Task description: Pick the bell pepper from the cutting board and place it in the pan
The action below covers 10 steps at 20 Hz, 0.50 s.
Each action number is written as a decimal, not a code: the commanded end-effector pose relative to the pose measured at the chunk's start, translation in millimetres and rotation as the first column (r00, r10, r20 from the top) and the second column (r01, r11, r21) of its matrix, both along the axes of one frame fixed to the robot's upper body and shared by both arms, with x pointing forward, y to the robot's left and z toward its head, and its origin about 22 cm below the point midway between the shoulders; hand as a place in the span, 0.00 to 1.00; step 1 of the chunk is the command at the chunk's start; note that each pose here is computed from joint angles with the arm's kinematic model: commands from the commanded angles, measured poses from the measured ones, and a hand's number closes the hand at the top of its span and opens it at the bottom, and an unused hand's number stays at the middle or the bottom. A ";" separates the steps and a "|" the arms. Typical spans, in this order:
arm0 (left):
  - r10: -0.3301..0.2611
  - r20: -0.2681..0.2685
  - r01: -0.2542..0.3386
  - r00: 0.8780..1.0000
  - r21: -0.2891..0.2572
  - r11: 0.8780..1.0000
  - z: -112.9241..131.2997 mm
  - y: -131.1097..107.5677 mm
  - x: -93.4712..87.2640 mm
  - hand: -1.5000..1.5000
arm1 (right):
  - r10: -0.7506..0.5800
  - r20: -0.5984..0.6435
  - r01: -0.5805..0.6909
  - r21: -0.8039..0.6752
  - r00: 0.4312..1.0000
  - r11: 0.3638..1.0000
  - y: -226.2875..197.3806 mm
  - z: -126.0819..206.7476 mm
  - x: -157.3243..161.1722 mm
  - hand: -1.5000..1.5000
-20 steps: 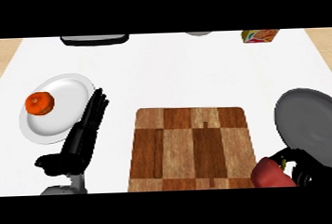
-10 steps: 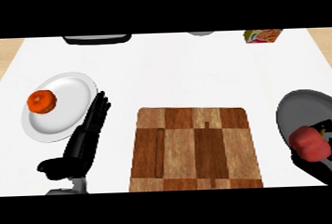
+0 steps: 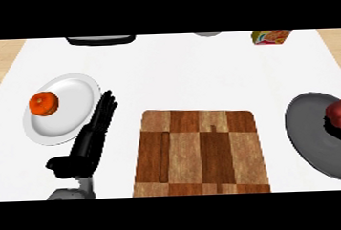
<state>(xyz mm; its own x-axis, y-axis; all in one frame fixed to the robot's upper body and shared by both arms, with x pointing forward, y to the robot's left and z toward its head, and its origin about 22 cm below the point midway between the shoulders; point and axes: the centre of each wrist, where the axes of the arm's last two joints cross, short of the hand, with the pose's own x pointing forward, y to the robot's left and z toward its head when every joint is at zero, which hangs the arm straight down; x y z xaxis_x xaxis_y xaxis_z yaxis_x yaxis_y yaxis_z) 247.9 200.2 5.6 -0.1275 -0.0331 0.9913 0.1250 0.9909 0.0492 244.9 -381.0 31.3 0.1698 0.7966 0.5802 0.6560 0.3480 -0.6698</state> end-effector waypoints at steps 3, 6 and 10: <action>-0.017 -0.001 0.017 1.000 0.003 1.000 5.7 -6.9 -9.5 0.50 | -0.037 0.035 0.036 0.021 0.999 0.999 -51.8 -15.3 36.1 1.00; -0.013 0.001 0.013 1.000 -0.003 1.000 -5.6 -6.1 -0.8 0.50 | -0.008 -0.207 0.030 0.102 0.978 0.994 -60.3 -15.3 39.0 1.00; -0.029 0.020 0.029 0.999 0.007 1.000 4.9 -3.9 7.1 0.50 | 0.073 -0.496 -0.038 0.080 0.865 0.996 -59.9 -32.2 46.7 0.00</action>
